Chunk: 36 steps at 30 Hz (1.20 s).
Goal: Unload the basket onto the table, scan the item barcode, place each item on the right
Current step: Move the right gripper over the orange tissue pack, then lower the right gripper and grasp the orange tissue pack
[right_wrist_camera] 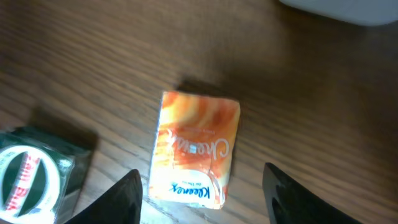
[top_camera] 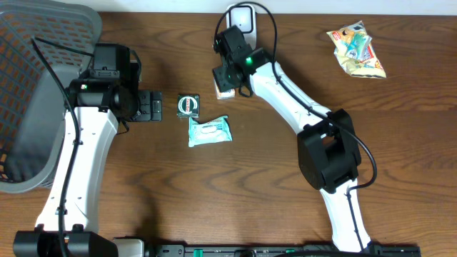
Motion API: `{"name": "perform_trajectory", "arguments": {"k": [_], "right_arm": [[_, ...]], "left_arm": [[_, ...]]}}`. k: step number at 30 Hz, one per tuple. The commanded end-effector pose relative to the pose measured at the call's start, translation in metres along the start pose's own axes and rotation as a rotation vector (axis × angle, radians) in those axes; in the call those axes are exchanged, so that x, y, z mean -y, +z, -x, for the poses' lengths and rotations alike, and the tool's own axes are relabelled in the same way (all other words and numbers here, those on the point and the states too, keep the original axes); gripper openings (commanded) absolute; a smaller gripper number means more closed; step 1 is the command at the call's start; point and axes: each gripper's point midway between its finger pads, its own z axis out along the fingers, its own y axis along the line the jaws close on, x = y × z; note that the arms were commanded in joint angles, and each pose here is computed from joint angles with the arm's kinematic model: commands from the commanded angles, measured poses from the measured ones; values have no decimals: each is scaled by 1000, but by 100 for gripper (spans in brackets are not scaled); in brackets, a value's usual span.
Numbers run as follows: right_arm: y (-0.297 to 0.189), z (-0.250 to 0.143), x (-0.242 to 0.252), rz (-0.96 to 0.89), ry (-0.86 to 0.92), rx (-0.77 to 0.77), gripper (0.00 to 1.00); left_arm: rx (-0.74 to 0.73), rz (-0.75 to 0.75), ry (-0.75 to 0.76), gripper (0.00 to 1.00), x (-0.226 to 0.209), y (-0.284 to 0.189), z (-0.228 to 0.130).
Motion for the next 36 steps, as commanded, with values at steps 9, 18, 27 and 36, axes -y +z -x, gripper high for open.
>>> {"name": "perform_trajectory", "arguments": {"k": [9, 18, 27, 36], "right_arm": [[-5, -12, -20, 23, -80, -9, 29], [-6, -3, -51, 60, -122, 53, 24], [16, -20, -33, -33, -122, 58, 21], [11, -30, 33, -374, -37, 64, 22]], "left_arm": [[-13, 10, 8, 98, -1, 3, -3], [-13, 10, 8, 98, -1, 3, -3], [-13, 10, 7, 98, -1, 3, -3], [-13, 10, 8, 98, -1, 3, -3]]}}
